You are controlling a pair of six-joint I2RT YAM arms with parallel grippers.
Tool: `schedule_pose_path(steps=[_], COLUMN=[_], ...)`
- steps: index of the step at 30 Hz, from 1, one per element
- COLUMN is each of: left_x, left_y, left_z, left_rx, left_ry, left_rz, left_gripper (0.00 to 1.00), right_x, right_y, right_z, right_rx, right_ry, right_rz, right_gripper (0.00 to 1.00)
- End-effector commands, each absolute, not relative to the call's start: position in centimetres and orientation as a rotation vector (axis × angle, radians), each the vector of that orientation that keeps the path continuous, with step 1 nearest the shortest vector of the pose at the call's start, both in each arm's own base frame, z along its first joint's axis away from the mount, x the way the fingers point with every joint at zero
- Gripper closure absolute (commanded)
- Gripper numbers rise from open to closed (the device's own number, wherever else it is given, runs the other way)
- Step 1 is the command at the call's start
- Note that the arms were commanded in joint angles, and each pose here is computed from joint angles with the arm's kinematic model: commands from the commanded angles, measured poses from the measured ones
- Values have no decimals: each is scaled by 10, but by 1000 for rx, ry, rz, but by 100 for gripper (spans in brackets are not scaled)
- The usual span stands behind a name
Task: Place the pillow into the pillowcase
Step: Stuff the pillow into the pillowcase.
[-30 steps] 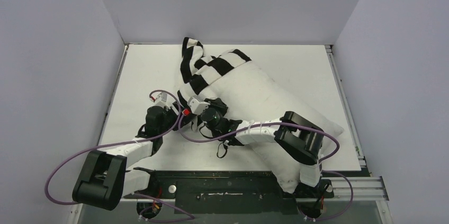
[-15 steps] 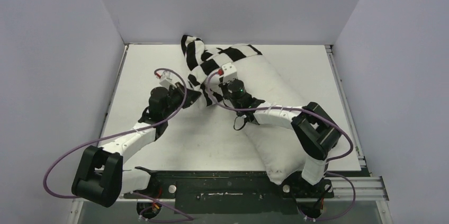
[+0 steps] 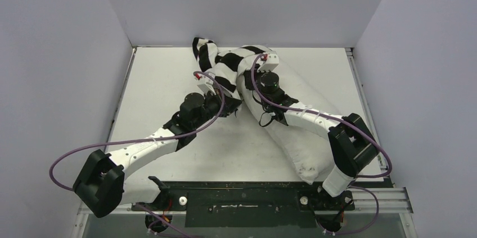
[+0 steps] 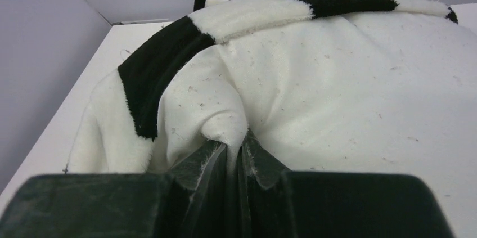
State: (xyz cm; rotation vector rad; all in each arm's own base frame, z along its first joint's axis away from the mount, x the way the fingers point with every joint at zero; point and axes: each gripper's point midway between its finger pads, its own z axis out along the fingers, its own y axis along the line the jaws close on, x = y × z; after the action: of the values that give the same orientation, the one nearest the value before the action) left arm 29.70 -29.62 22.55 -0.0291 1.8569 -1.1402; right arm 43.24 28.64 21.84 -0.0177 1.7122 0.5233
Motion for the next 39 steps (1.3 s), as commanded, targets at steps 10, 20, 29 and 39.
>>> schedule_pose_path(steps=[10,20,29,39], left_x=[217,189,182,208], left_y=[-338,-339,-328,-294], left_z=[228,196,177,254], left_rx=[92,89,84,181], left_ry=[1862,1949,2018,1864], left_rz=[-1349,-1274,-1193,-959], left_gripper=[100,100,92,45], right_x=[447,421,359,342], right_y=[270,294,307,268], right_z=[292,258,227,270], right_rx=[306,145,-95,-330], right_ry=[1447,1532,1678,1814], right_rz=[677,759,761,722], right_gripper=[100,100,77,21])
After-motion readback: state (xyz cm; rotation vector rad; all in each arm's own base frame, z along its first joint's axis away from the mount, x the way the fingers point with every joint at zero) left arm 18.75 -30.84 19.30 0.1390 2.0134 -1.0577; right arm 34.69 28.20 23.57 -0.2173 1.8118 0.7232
